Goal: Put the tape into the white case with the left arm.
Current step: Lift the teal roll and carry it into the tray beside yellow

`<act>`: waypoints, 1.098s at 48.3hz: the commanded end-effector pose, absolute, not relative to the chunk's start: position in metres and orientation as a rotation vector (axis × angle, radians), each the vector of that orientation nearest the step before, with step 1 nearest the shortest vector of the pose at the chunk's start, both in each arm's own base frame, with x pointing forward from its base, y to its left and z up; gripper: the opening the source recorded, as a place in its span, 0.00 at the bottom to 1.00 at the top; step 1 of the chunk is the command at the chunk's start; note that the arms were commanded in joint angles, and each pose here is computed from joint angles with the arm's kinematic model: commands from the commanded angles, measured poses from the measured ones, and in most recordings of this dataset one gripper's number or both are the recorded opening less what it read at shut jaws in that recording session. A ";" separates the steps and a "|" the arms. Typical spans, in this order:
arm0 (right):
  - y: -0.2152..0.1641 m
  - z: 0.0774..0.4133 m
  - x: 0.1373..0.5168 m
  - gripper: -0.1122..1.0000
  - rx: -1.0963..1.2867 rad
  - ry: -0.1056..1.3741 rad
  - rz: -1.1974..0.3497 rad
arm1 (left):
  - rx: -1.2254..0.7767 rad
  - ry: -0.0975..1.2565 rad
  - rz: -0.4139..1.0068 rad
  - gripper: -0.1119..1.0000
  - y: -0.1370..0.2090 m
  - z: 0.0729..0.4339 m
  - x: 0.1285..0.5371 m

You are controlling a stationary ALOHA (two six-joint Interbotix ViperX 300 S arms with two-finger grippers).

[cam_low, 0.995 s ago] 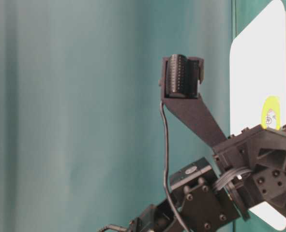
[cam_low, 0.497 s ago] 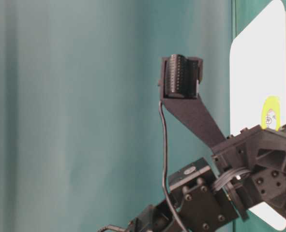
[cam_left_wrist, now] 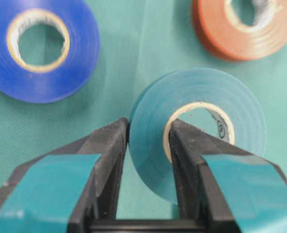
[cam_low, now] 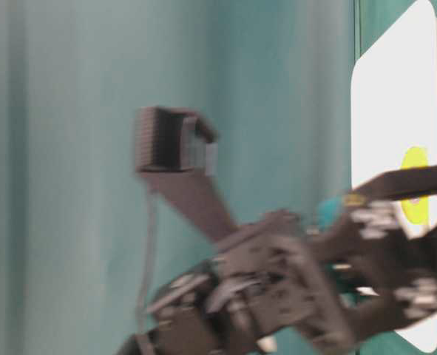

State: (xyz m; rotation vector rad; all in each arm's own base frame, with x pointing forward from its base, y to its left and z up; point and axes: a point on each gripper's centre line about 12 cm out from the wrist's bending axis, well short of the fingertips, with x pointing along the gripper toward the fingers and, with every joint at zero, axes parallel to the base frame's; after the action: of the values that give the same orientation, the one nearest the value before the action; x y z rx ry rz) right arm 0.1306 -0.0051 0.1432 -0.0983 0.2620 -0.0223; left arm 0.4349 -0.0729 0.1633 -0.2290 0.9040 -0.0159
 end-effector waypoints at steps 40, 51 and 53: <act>-0.005 0.148 0.133 0.99 -0.095 0.248 -0.021 | -0.144 0.875 0.101 0.32 0.022 0.196 0.390; -0.005 0.148 0.133 0.99 -0.095 0.247 -0.022 | -0.126 0.885 0.164 0.32 0.058 0.193 0.371; -0.005 0.147 0.132 0.99 -0.095 0.250 -0.022 | -0.125 0.888 0.178 0.32 0.065 0.192 0.368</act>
State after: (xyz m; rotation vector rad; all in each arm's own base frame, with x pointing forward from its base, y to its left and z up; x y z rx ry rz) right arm 0.1306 -0.0052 0.1428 -0.0952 0.2650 -0.0230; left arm 0.3710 0.0535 0.1779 -0.1245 0.9316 0.1538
